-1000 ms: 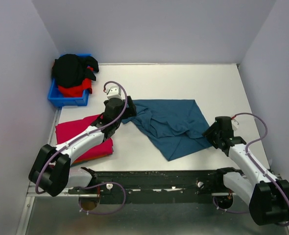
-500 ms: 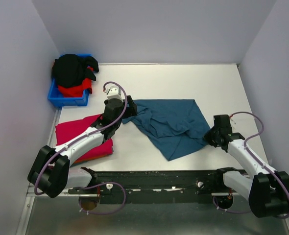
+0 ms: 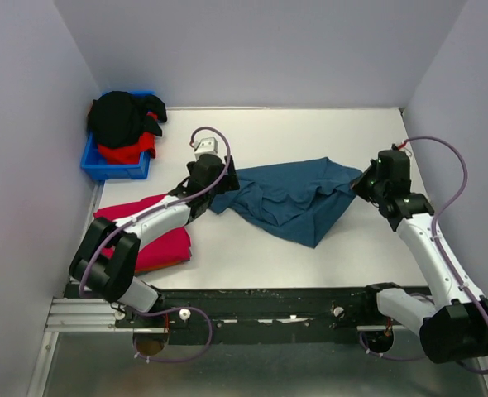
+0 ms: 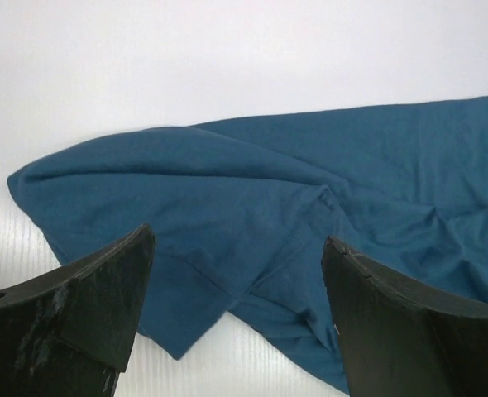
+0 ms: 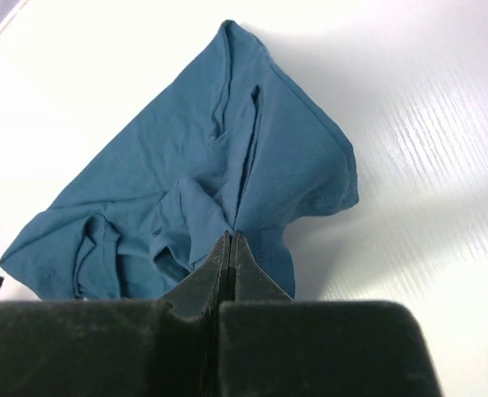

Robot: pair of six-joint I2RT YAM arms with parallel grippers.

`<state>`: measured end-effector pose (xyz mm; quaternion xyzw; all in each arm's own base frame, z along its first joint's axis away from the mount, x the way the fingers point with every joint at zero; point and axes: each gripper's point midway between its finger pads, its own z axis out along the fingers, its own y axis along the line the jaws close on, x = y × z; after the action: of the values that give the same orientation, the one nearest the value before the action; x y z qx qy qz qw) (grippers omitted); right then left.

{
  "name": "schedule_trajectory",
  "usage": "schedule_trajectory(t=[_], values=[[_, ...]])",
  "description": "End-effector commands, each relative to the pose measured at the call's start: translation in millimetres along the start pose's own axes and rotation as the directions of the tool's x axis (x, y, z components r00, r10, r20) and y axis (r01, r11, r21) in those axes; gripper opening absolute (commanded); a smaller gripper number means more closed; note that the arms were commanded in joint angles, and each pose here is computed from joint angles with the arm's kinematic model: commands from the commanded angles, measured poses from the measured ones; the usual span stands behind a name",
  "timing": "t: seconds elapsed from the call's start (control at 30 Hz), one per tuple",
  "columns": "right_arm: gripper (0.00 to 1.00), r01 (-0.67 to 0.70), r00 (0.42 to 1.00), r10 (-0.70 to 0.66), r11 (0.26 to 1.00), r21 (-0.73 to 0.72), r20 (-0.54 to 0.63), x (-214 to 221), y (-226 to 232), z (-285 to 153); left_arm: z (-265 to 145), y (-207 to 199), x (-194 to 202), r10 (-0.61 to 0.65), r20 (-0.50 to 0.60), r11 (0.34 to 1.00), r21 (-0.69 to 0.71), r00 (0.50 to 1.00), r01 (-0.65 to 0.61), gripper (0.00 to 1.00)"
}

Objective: Fold and stack the t-shirts
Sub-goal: Flatten out the tshirt

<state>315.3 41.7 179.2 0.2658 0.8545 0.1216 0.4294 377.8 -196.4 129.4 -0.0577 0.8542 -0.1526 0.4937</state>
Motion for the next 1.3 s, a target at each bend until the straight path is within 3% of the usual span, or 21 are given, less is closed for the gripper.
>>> schedule_trajectory(t=[0.0, 0.2, 0.23, 0.33, 0.6, 0.63, 0.67, 0.7, 0.73, 0.83, 0.87, 1.07, 1.27], values=[[0.06, 0.072, 0.995, -0.066, 0.995, 0.076, -0.080, 15.5, -16.8, 3.3, 14.5, -0.1, 17.0, 0.052, -0.108, 0.998, -0.028, 0.993, -0.055, 0.93], [0.19, 0.070, 0.985, -0.057, 0.995, 0.073, -0.164, 60.7, -38.2, 19.8, 16.6, -1.6, 22.4, 0.058, -0.133, 0.998, -0.022, 0.989, -0.062, 0.93], [0.27, 0.068, 0.983, -0.054, 0.995, 0.074, -0.174, 67.1, -41.0, 22.3, 16.0, -1.7, 22.5, 0.058, -0.133, 0.998, -0.020, 0.989, -0.061, 0.93], [0.35, 0.069, 0.980, -0.052, 0.994, 0.081, -0.191, 77.2, -47.6, 28.3, 13.6, -2.9, 18.5, 0.057, -0.123, 0.998, -0.017, 0.991, -0.060, 0.93], [0.34, 0.092, 0.979, -0.067, 0.988, 0.126, -0.192, 79.4, -57.3, 39.2, 9.1, -5.8, 16.2, 0.057, -0.113, 0.998, -0.006, 0.992, -0.058, 0.93], [0.41, 0.095, 0.979, -0.068, 0.986, 0.134, -0.192, 79.2, -58.7, 40.2, 9.7, -5.5, 16.9, 0.060, -0.115, 0.998, -0.007, 0.992, -0.061, 0.93], [0.54, 0.099, 0.979, -0.070, 0.985, 0.145, -0.192, 80.0, -61.3, 40.8, 9.8, -6.1, 17.3, 0.061, -0.117, 0.998, -0.006, 0.991, -0.062, 0.93], [0.58, 0.099, 0.980, -0.070, 0.983, 0.156, -0.186, 78.7, -63.0, 41.5, 9.7, -6.2, 17.0, 0.062, -0.117, 0.998, -0.006, 0.991, -0.064, 0.93], [0.50, 0.102, 0.980, -0.071, 0.981, 0.166, -0.186, 79.7, -65.8, 41.9, 9.4, -6.7, 16.2, 0.063, -0.113, 0.998, -0.006, 0.992, -0.064, 0.93], [0.09, 0.084, 0.985, -0.048, 0.972, 0.219, -0.166, 80.4, -76.0, 42.6, 8.7, -5.0, 15.5, 0.063, -0.111, 0.998, -0.011, 0.992, -0.065, 0.93], [0.01, 0.082, 0.986, -0.045, 0.970, 0.229, -0.164, 81.3, -78.6, 42.8, 8.4, -5.5, 14.7, 0.065, -0.107, 0.998, -0.011, 0.992, -0.067, 0.93], [0.01, 0.076, 0.990, -0.041, 0.960, 0.270, -0.133, 70.1, -80.9, 43.5, 8.2, -5.9, 15.0, 0.069, -0.108, 0.997, -0.010, 0.992, -0.070, 0.93], [0.01, 0.072, 0.997, -0.072, 0.990, 0.121, -0.008, 2.1, -22.4, 22.5, 6.3, -15.0, 14.8, 0.107, -0.088, 0.994, 0.020, 0.990, -0.105, 0.93]])
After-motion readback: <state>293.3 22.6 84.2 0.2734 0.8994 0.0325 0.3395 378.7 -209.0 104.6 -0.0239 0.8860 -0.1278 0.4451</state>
